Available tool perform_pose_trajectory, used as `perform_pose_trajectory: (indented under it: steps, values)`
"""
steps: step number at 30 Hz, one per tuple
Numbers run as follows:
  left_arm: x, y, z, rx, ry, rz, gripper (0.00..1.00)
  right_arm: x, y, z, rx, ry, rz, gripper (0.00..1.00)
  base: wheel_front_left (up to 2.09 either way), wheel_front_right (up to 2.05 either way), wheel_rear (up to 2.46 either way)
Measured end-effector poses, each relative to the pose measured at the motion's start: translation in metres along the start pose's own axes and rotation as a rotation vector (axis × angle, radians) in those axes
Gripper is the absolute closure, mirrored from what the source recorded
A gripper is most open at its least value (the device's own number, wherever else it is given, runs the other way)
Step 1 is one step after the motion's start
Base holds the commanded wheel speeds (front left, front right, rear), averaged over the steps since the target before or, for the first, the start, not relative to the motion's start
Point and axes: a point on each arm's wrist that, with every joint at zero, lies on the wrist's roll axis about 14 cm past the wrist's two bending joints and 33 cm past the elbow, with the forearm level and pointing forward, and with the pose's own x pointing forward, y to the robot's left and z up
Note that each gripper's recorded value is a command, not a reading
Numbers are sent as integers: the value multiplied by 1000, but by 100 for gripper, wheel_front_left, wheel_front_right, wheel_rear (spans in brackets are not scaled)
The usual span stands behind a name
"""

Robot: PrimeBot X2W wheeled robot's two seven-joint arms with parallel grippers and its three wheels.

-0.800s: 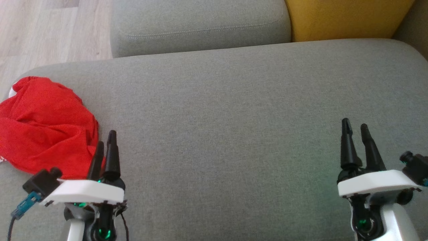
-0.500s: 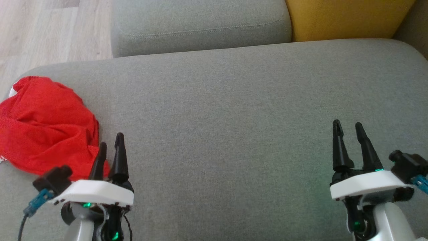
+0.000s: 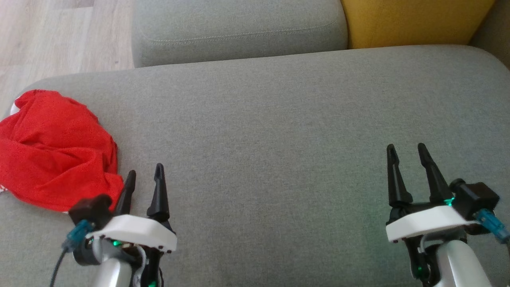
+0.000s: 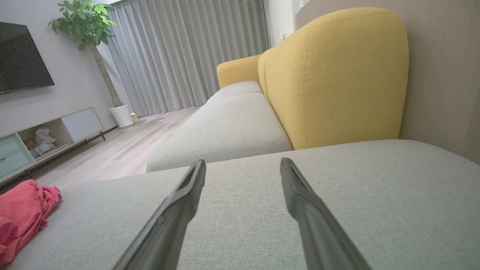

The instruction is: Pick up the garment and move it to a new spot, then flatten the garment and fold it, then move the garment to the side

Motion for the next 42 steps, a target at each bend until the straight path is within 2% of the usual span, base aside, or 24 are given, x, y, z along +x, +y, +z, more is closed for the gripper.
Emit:
perform_pose_trajectory:
  steps: [3,11,21,27,34,42]
  values:
    - [1,-1,-1,31,-1,-2,0,0,2,0,-28,-2,7,0,0,0,0]
    - [0,-6,-1,194,-18,-18,0,0,10,-2,-130,-1,43,0,0,0,0]
    - [-1,-10,5,238,-59,-23,0,3,20,1,-186,-28,79,0,0,0,0]
    - [0,-8,9,229,-82,-16,0,3,20,0,-124,-36,74,0,0,0,0]
    - [-2,-3,-9,212,-36,-19,0,0,18,-9,-25,-16,58,0,0,0,0]
    - [-4,-4,-13,240,-31,-28,0,-2,22,-18,-16,11,69,0,0,0,0]
